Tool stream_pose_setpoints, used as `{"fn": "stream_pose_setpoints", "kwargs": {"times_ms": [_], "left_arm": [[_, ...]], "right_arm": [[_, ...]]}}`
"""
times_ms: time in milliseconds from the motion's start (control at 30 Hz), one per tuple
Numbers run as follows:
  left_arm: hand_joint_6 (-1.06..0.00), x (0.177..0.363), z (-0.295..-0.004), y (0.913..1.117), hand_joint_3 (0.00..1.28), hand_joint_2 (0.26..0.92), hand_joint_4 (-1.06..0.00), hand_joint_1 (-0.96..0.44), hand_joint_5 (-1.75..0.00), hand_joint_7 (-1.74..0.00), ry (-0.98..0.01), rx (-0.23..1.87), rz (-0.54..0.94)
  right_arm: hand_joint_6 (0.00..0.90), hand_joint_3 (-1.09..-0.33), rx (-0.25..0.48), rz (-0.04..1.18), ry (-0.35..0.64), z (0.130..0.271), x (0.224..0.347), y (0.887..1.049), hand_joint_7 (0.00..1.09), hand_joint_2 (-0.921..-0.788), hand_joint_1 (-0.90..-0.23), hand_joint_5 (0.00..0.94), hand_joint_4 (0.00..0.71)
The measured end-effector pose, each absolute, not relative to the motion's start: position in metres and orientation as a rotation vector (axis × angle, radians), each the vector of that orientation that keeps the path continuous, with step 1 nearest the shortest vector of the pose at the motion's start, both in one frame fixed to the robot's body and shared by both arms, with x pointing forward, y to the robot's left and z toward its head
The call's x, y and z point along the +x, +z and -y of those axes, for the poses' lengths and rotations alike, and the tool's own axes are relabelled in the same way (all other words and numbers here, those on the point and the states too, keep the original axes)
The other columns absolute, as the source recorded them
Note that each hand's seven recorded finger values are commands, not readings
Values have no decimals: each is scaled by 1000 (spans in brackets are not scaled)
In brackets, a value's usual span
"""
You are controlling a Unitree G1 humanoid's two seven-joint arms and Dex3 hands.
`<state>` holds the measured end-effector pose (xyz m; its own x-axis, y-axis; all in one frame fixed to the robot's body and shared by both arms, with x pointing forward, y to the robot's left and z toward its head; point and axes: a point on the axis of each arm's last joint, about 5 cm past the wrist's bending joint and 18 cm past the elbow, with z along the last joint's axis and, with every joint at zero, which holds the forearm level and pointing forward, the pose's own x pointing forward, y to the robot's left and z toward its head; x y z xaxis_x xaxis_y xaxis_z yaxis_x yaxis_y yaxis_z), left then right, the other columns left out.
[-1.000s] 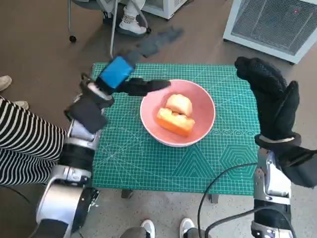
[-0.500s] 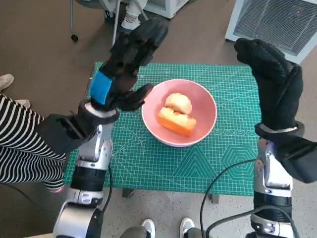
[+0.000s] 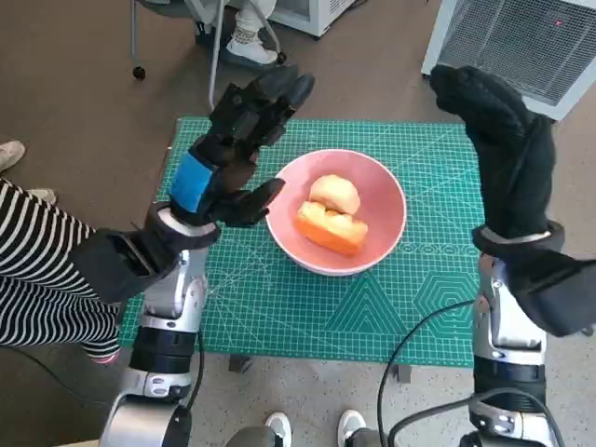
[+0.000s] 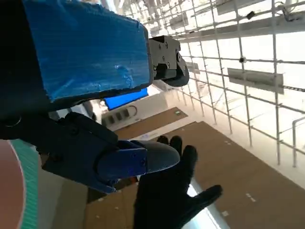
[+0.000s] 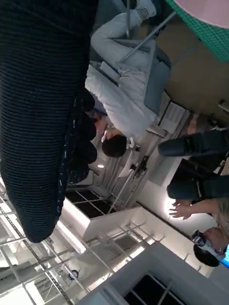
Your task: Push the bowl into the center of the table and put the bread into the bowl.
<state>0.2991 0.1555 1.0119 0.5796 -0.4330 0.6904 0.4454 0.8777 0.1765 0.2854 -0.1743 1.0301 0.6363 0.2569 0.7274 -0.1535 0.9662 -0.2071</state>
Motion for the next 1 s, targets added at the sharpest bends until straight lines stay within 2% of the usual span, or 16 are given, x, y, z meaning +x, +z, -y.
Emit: {"fn": "stream_pose_setpoints", "kwargs": {"times_ms": [400,1000], "left_arm": [[1,300,-163,1008,433,921,-152,-663,-3,-530,-487,-32,799],[1,301,-164,1005,408,921,-162,-653,-7,-540,-489,-34,784]], "right_arm": [[1,-775,-145,846,239,173,285,1033,581,-921,-735,0,169],[1,-771,-140,858,227,172,282,1035,577,-921,-743,2,172]]}}
